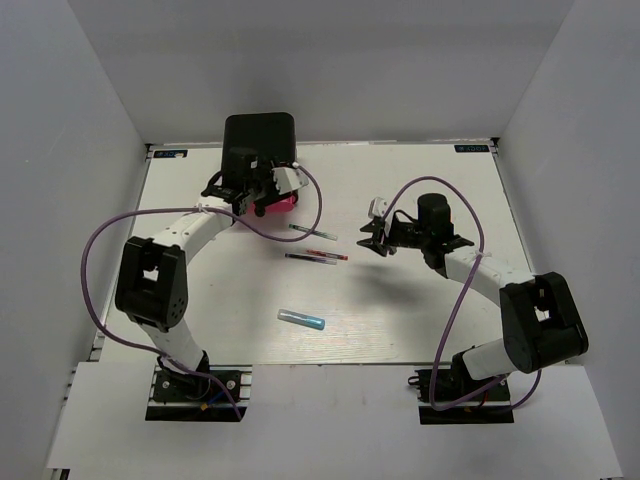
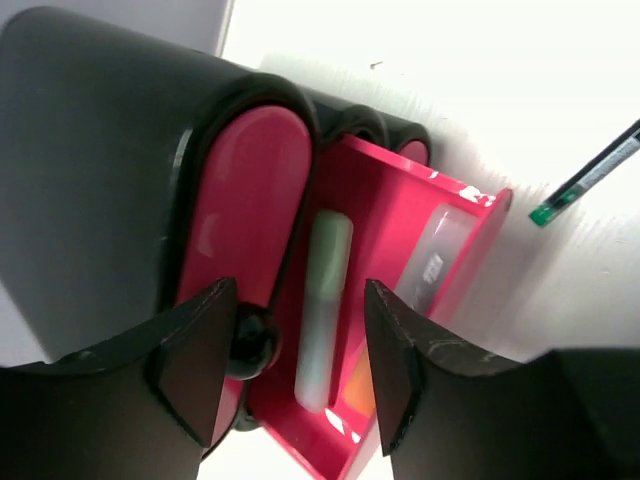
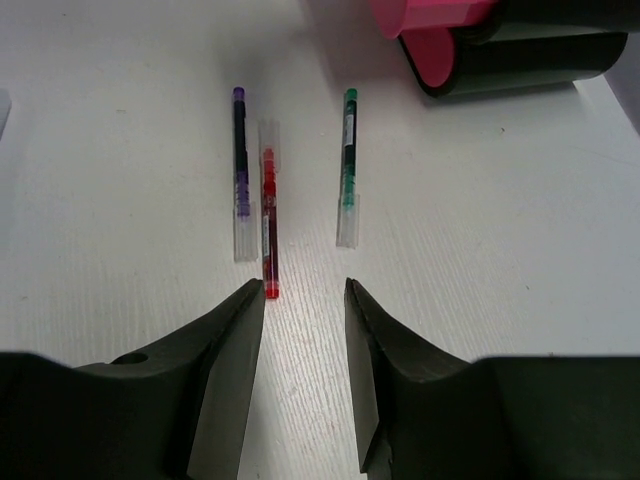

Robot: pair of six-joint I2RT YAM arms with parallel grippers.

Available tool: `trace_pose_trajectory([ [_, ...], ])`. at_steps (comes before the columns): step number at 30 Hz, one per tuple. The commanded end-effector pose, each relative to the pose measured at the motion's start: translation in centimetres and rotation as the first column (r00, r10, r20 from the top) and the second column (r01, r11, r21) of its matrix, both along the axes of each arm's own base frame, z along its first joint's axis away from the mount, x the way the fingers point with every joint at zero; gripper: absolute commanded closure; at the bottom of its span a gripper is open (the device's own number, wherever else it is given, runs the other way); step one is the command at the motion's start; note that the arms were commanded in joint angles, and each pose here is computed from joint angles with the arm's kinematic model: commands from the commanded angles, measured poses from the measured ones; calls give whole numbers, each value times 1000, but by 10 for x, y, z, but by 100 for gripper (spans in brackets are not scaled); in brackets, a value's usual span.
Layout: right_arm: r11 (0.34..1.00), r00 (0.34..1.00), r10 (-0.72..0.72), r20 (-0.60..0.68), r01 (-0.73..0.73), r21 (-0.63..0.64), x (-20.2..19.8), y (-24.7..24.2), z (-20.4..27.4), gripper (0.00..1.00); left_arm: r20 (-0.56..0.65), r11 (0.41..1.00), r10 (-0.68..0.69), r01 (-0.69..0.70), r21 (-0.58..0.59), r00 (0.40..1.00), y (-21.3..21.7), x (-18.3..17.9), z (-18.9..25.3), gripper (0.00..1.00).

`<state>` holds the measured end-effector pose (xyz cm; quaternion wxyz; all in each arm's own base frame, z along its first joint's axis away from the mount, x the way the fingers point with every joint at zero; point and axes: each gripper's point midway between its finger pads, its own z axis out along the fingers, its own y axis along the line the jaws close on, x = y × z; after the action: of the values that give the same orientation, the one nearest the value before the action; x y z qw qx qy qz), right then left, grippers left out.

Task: Sort the stationery into containers
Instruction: Place the pen in the drawer, then pick up the pen from the center of the board.

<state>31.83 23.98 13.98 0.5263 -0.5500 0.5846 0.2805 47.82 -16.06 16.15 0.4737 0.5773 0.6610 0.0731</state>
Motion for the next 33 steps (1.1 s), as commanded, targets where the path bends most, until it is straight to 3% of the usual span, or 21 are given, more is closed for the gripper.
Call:
trace_pose_trajectory([
  [1,996,995,83,46,-84,6,-12,2,9,56,114,1000,2,2,-31,994,-1,-1,48,36],
  [4,979,977,202,66,-204,19,-30,9,12,52,172,999,10,-3,-43,985,-2,-3,71,33],
  [6,957,955,289,69,-289,-18,-43,9,6,40,214,998,27,-14,-63,976,2,-9,95,29],
  [7,940,938,341,62,-341,-3,-53,14,7,32,224,996,39,-20,-86,974,3,-12,104,16],
  [8,916,915,402,-33,-402,11,-73,12,-3,15,209,988,67,-35,-152,976,-2,-19,113,8],
  [9,890,890,456,24,-456,19,-76,15,5,10,208,980,88,-47,-196,974,-1,-24,123,8],
  [13,820,815,572,-88,-572,31,-111,24,-9,10,92,910,174,-124,-396,981,0,-56,133,7],
  [14,810,808,585,-67,-586,8,-108,28,-6,10,23,843,233,-190,-503,972,2,-68,141,0],
  [18,727,717,680,-149,-686,18,-144,52,-13,10,-211,662,311,-371,-652,927,12,-107,110,0],
  [20,732,714,669,-204,-681,16,-150,60,-16,22,-281,563,354,-443,-698,892,19,-119,101,0],
  [21,726,718,677,-161,-688,-17,-148,73,-17,29,-379,485,350,-512,-708,856,18,-131,80,0],
  [22,760,741,626,-242,-650,-24,-153,81,-25,41,-385,414,375,-524,-744,843,27,-137,88,0],
  [23,769,750,610,-254,-638,-38,-154,86,-28,46,-445,360,393,-580,-731,804,33,-146,67,0],
  [24,774,765,611,-205,-631,-50,-151,100,-26,50,-486,283,410,-614,-737,772,38,-151,63,0],
  [25,820,807,533,-256,-567,-80,-144,105,-33,58,-550,159,416,-654,-740,724,43,-154,60,0],
  [26,822,811,529,-250,-562,-87,-146,115,-35,60,-560,104,408,-646,-756,721,46,-162,65,0],
  [27,827,809,514,-285,-556,-89,-154,120,-37,60,-596,63,412,-674,-736,690,50,-168,49,0],
  [28,855,851,467,-239,-504,-123,-140,127,-39,60,-642,-44,405,-688,-724,650,55,-171,46,0],
  [29,877,860,410,-302,-463,-127,-143,127,-46,57,-678,-86,398,-710,-699,618,58,-177,29,0],
  [31,893,890,356,-286,-414,-177,-141,131,-56,52,-720,-191,372,-710,-678,587,63,-184,26,0],
  [33,900,896,331,-296,-395,-188,-143,136,-61,48,-763,-243,364,-736,-631,534,67,-191,7,0],
])
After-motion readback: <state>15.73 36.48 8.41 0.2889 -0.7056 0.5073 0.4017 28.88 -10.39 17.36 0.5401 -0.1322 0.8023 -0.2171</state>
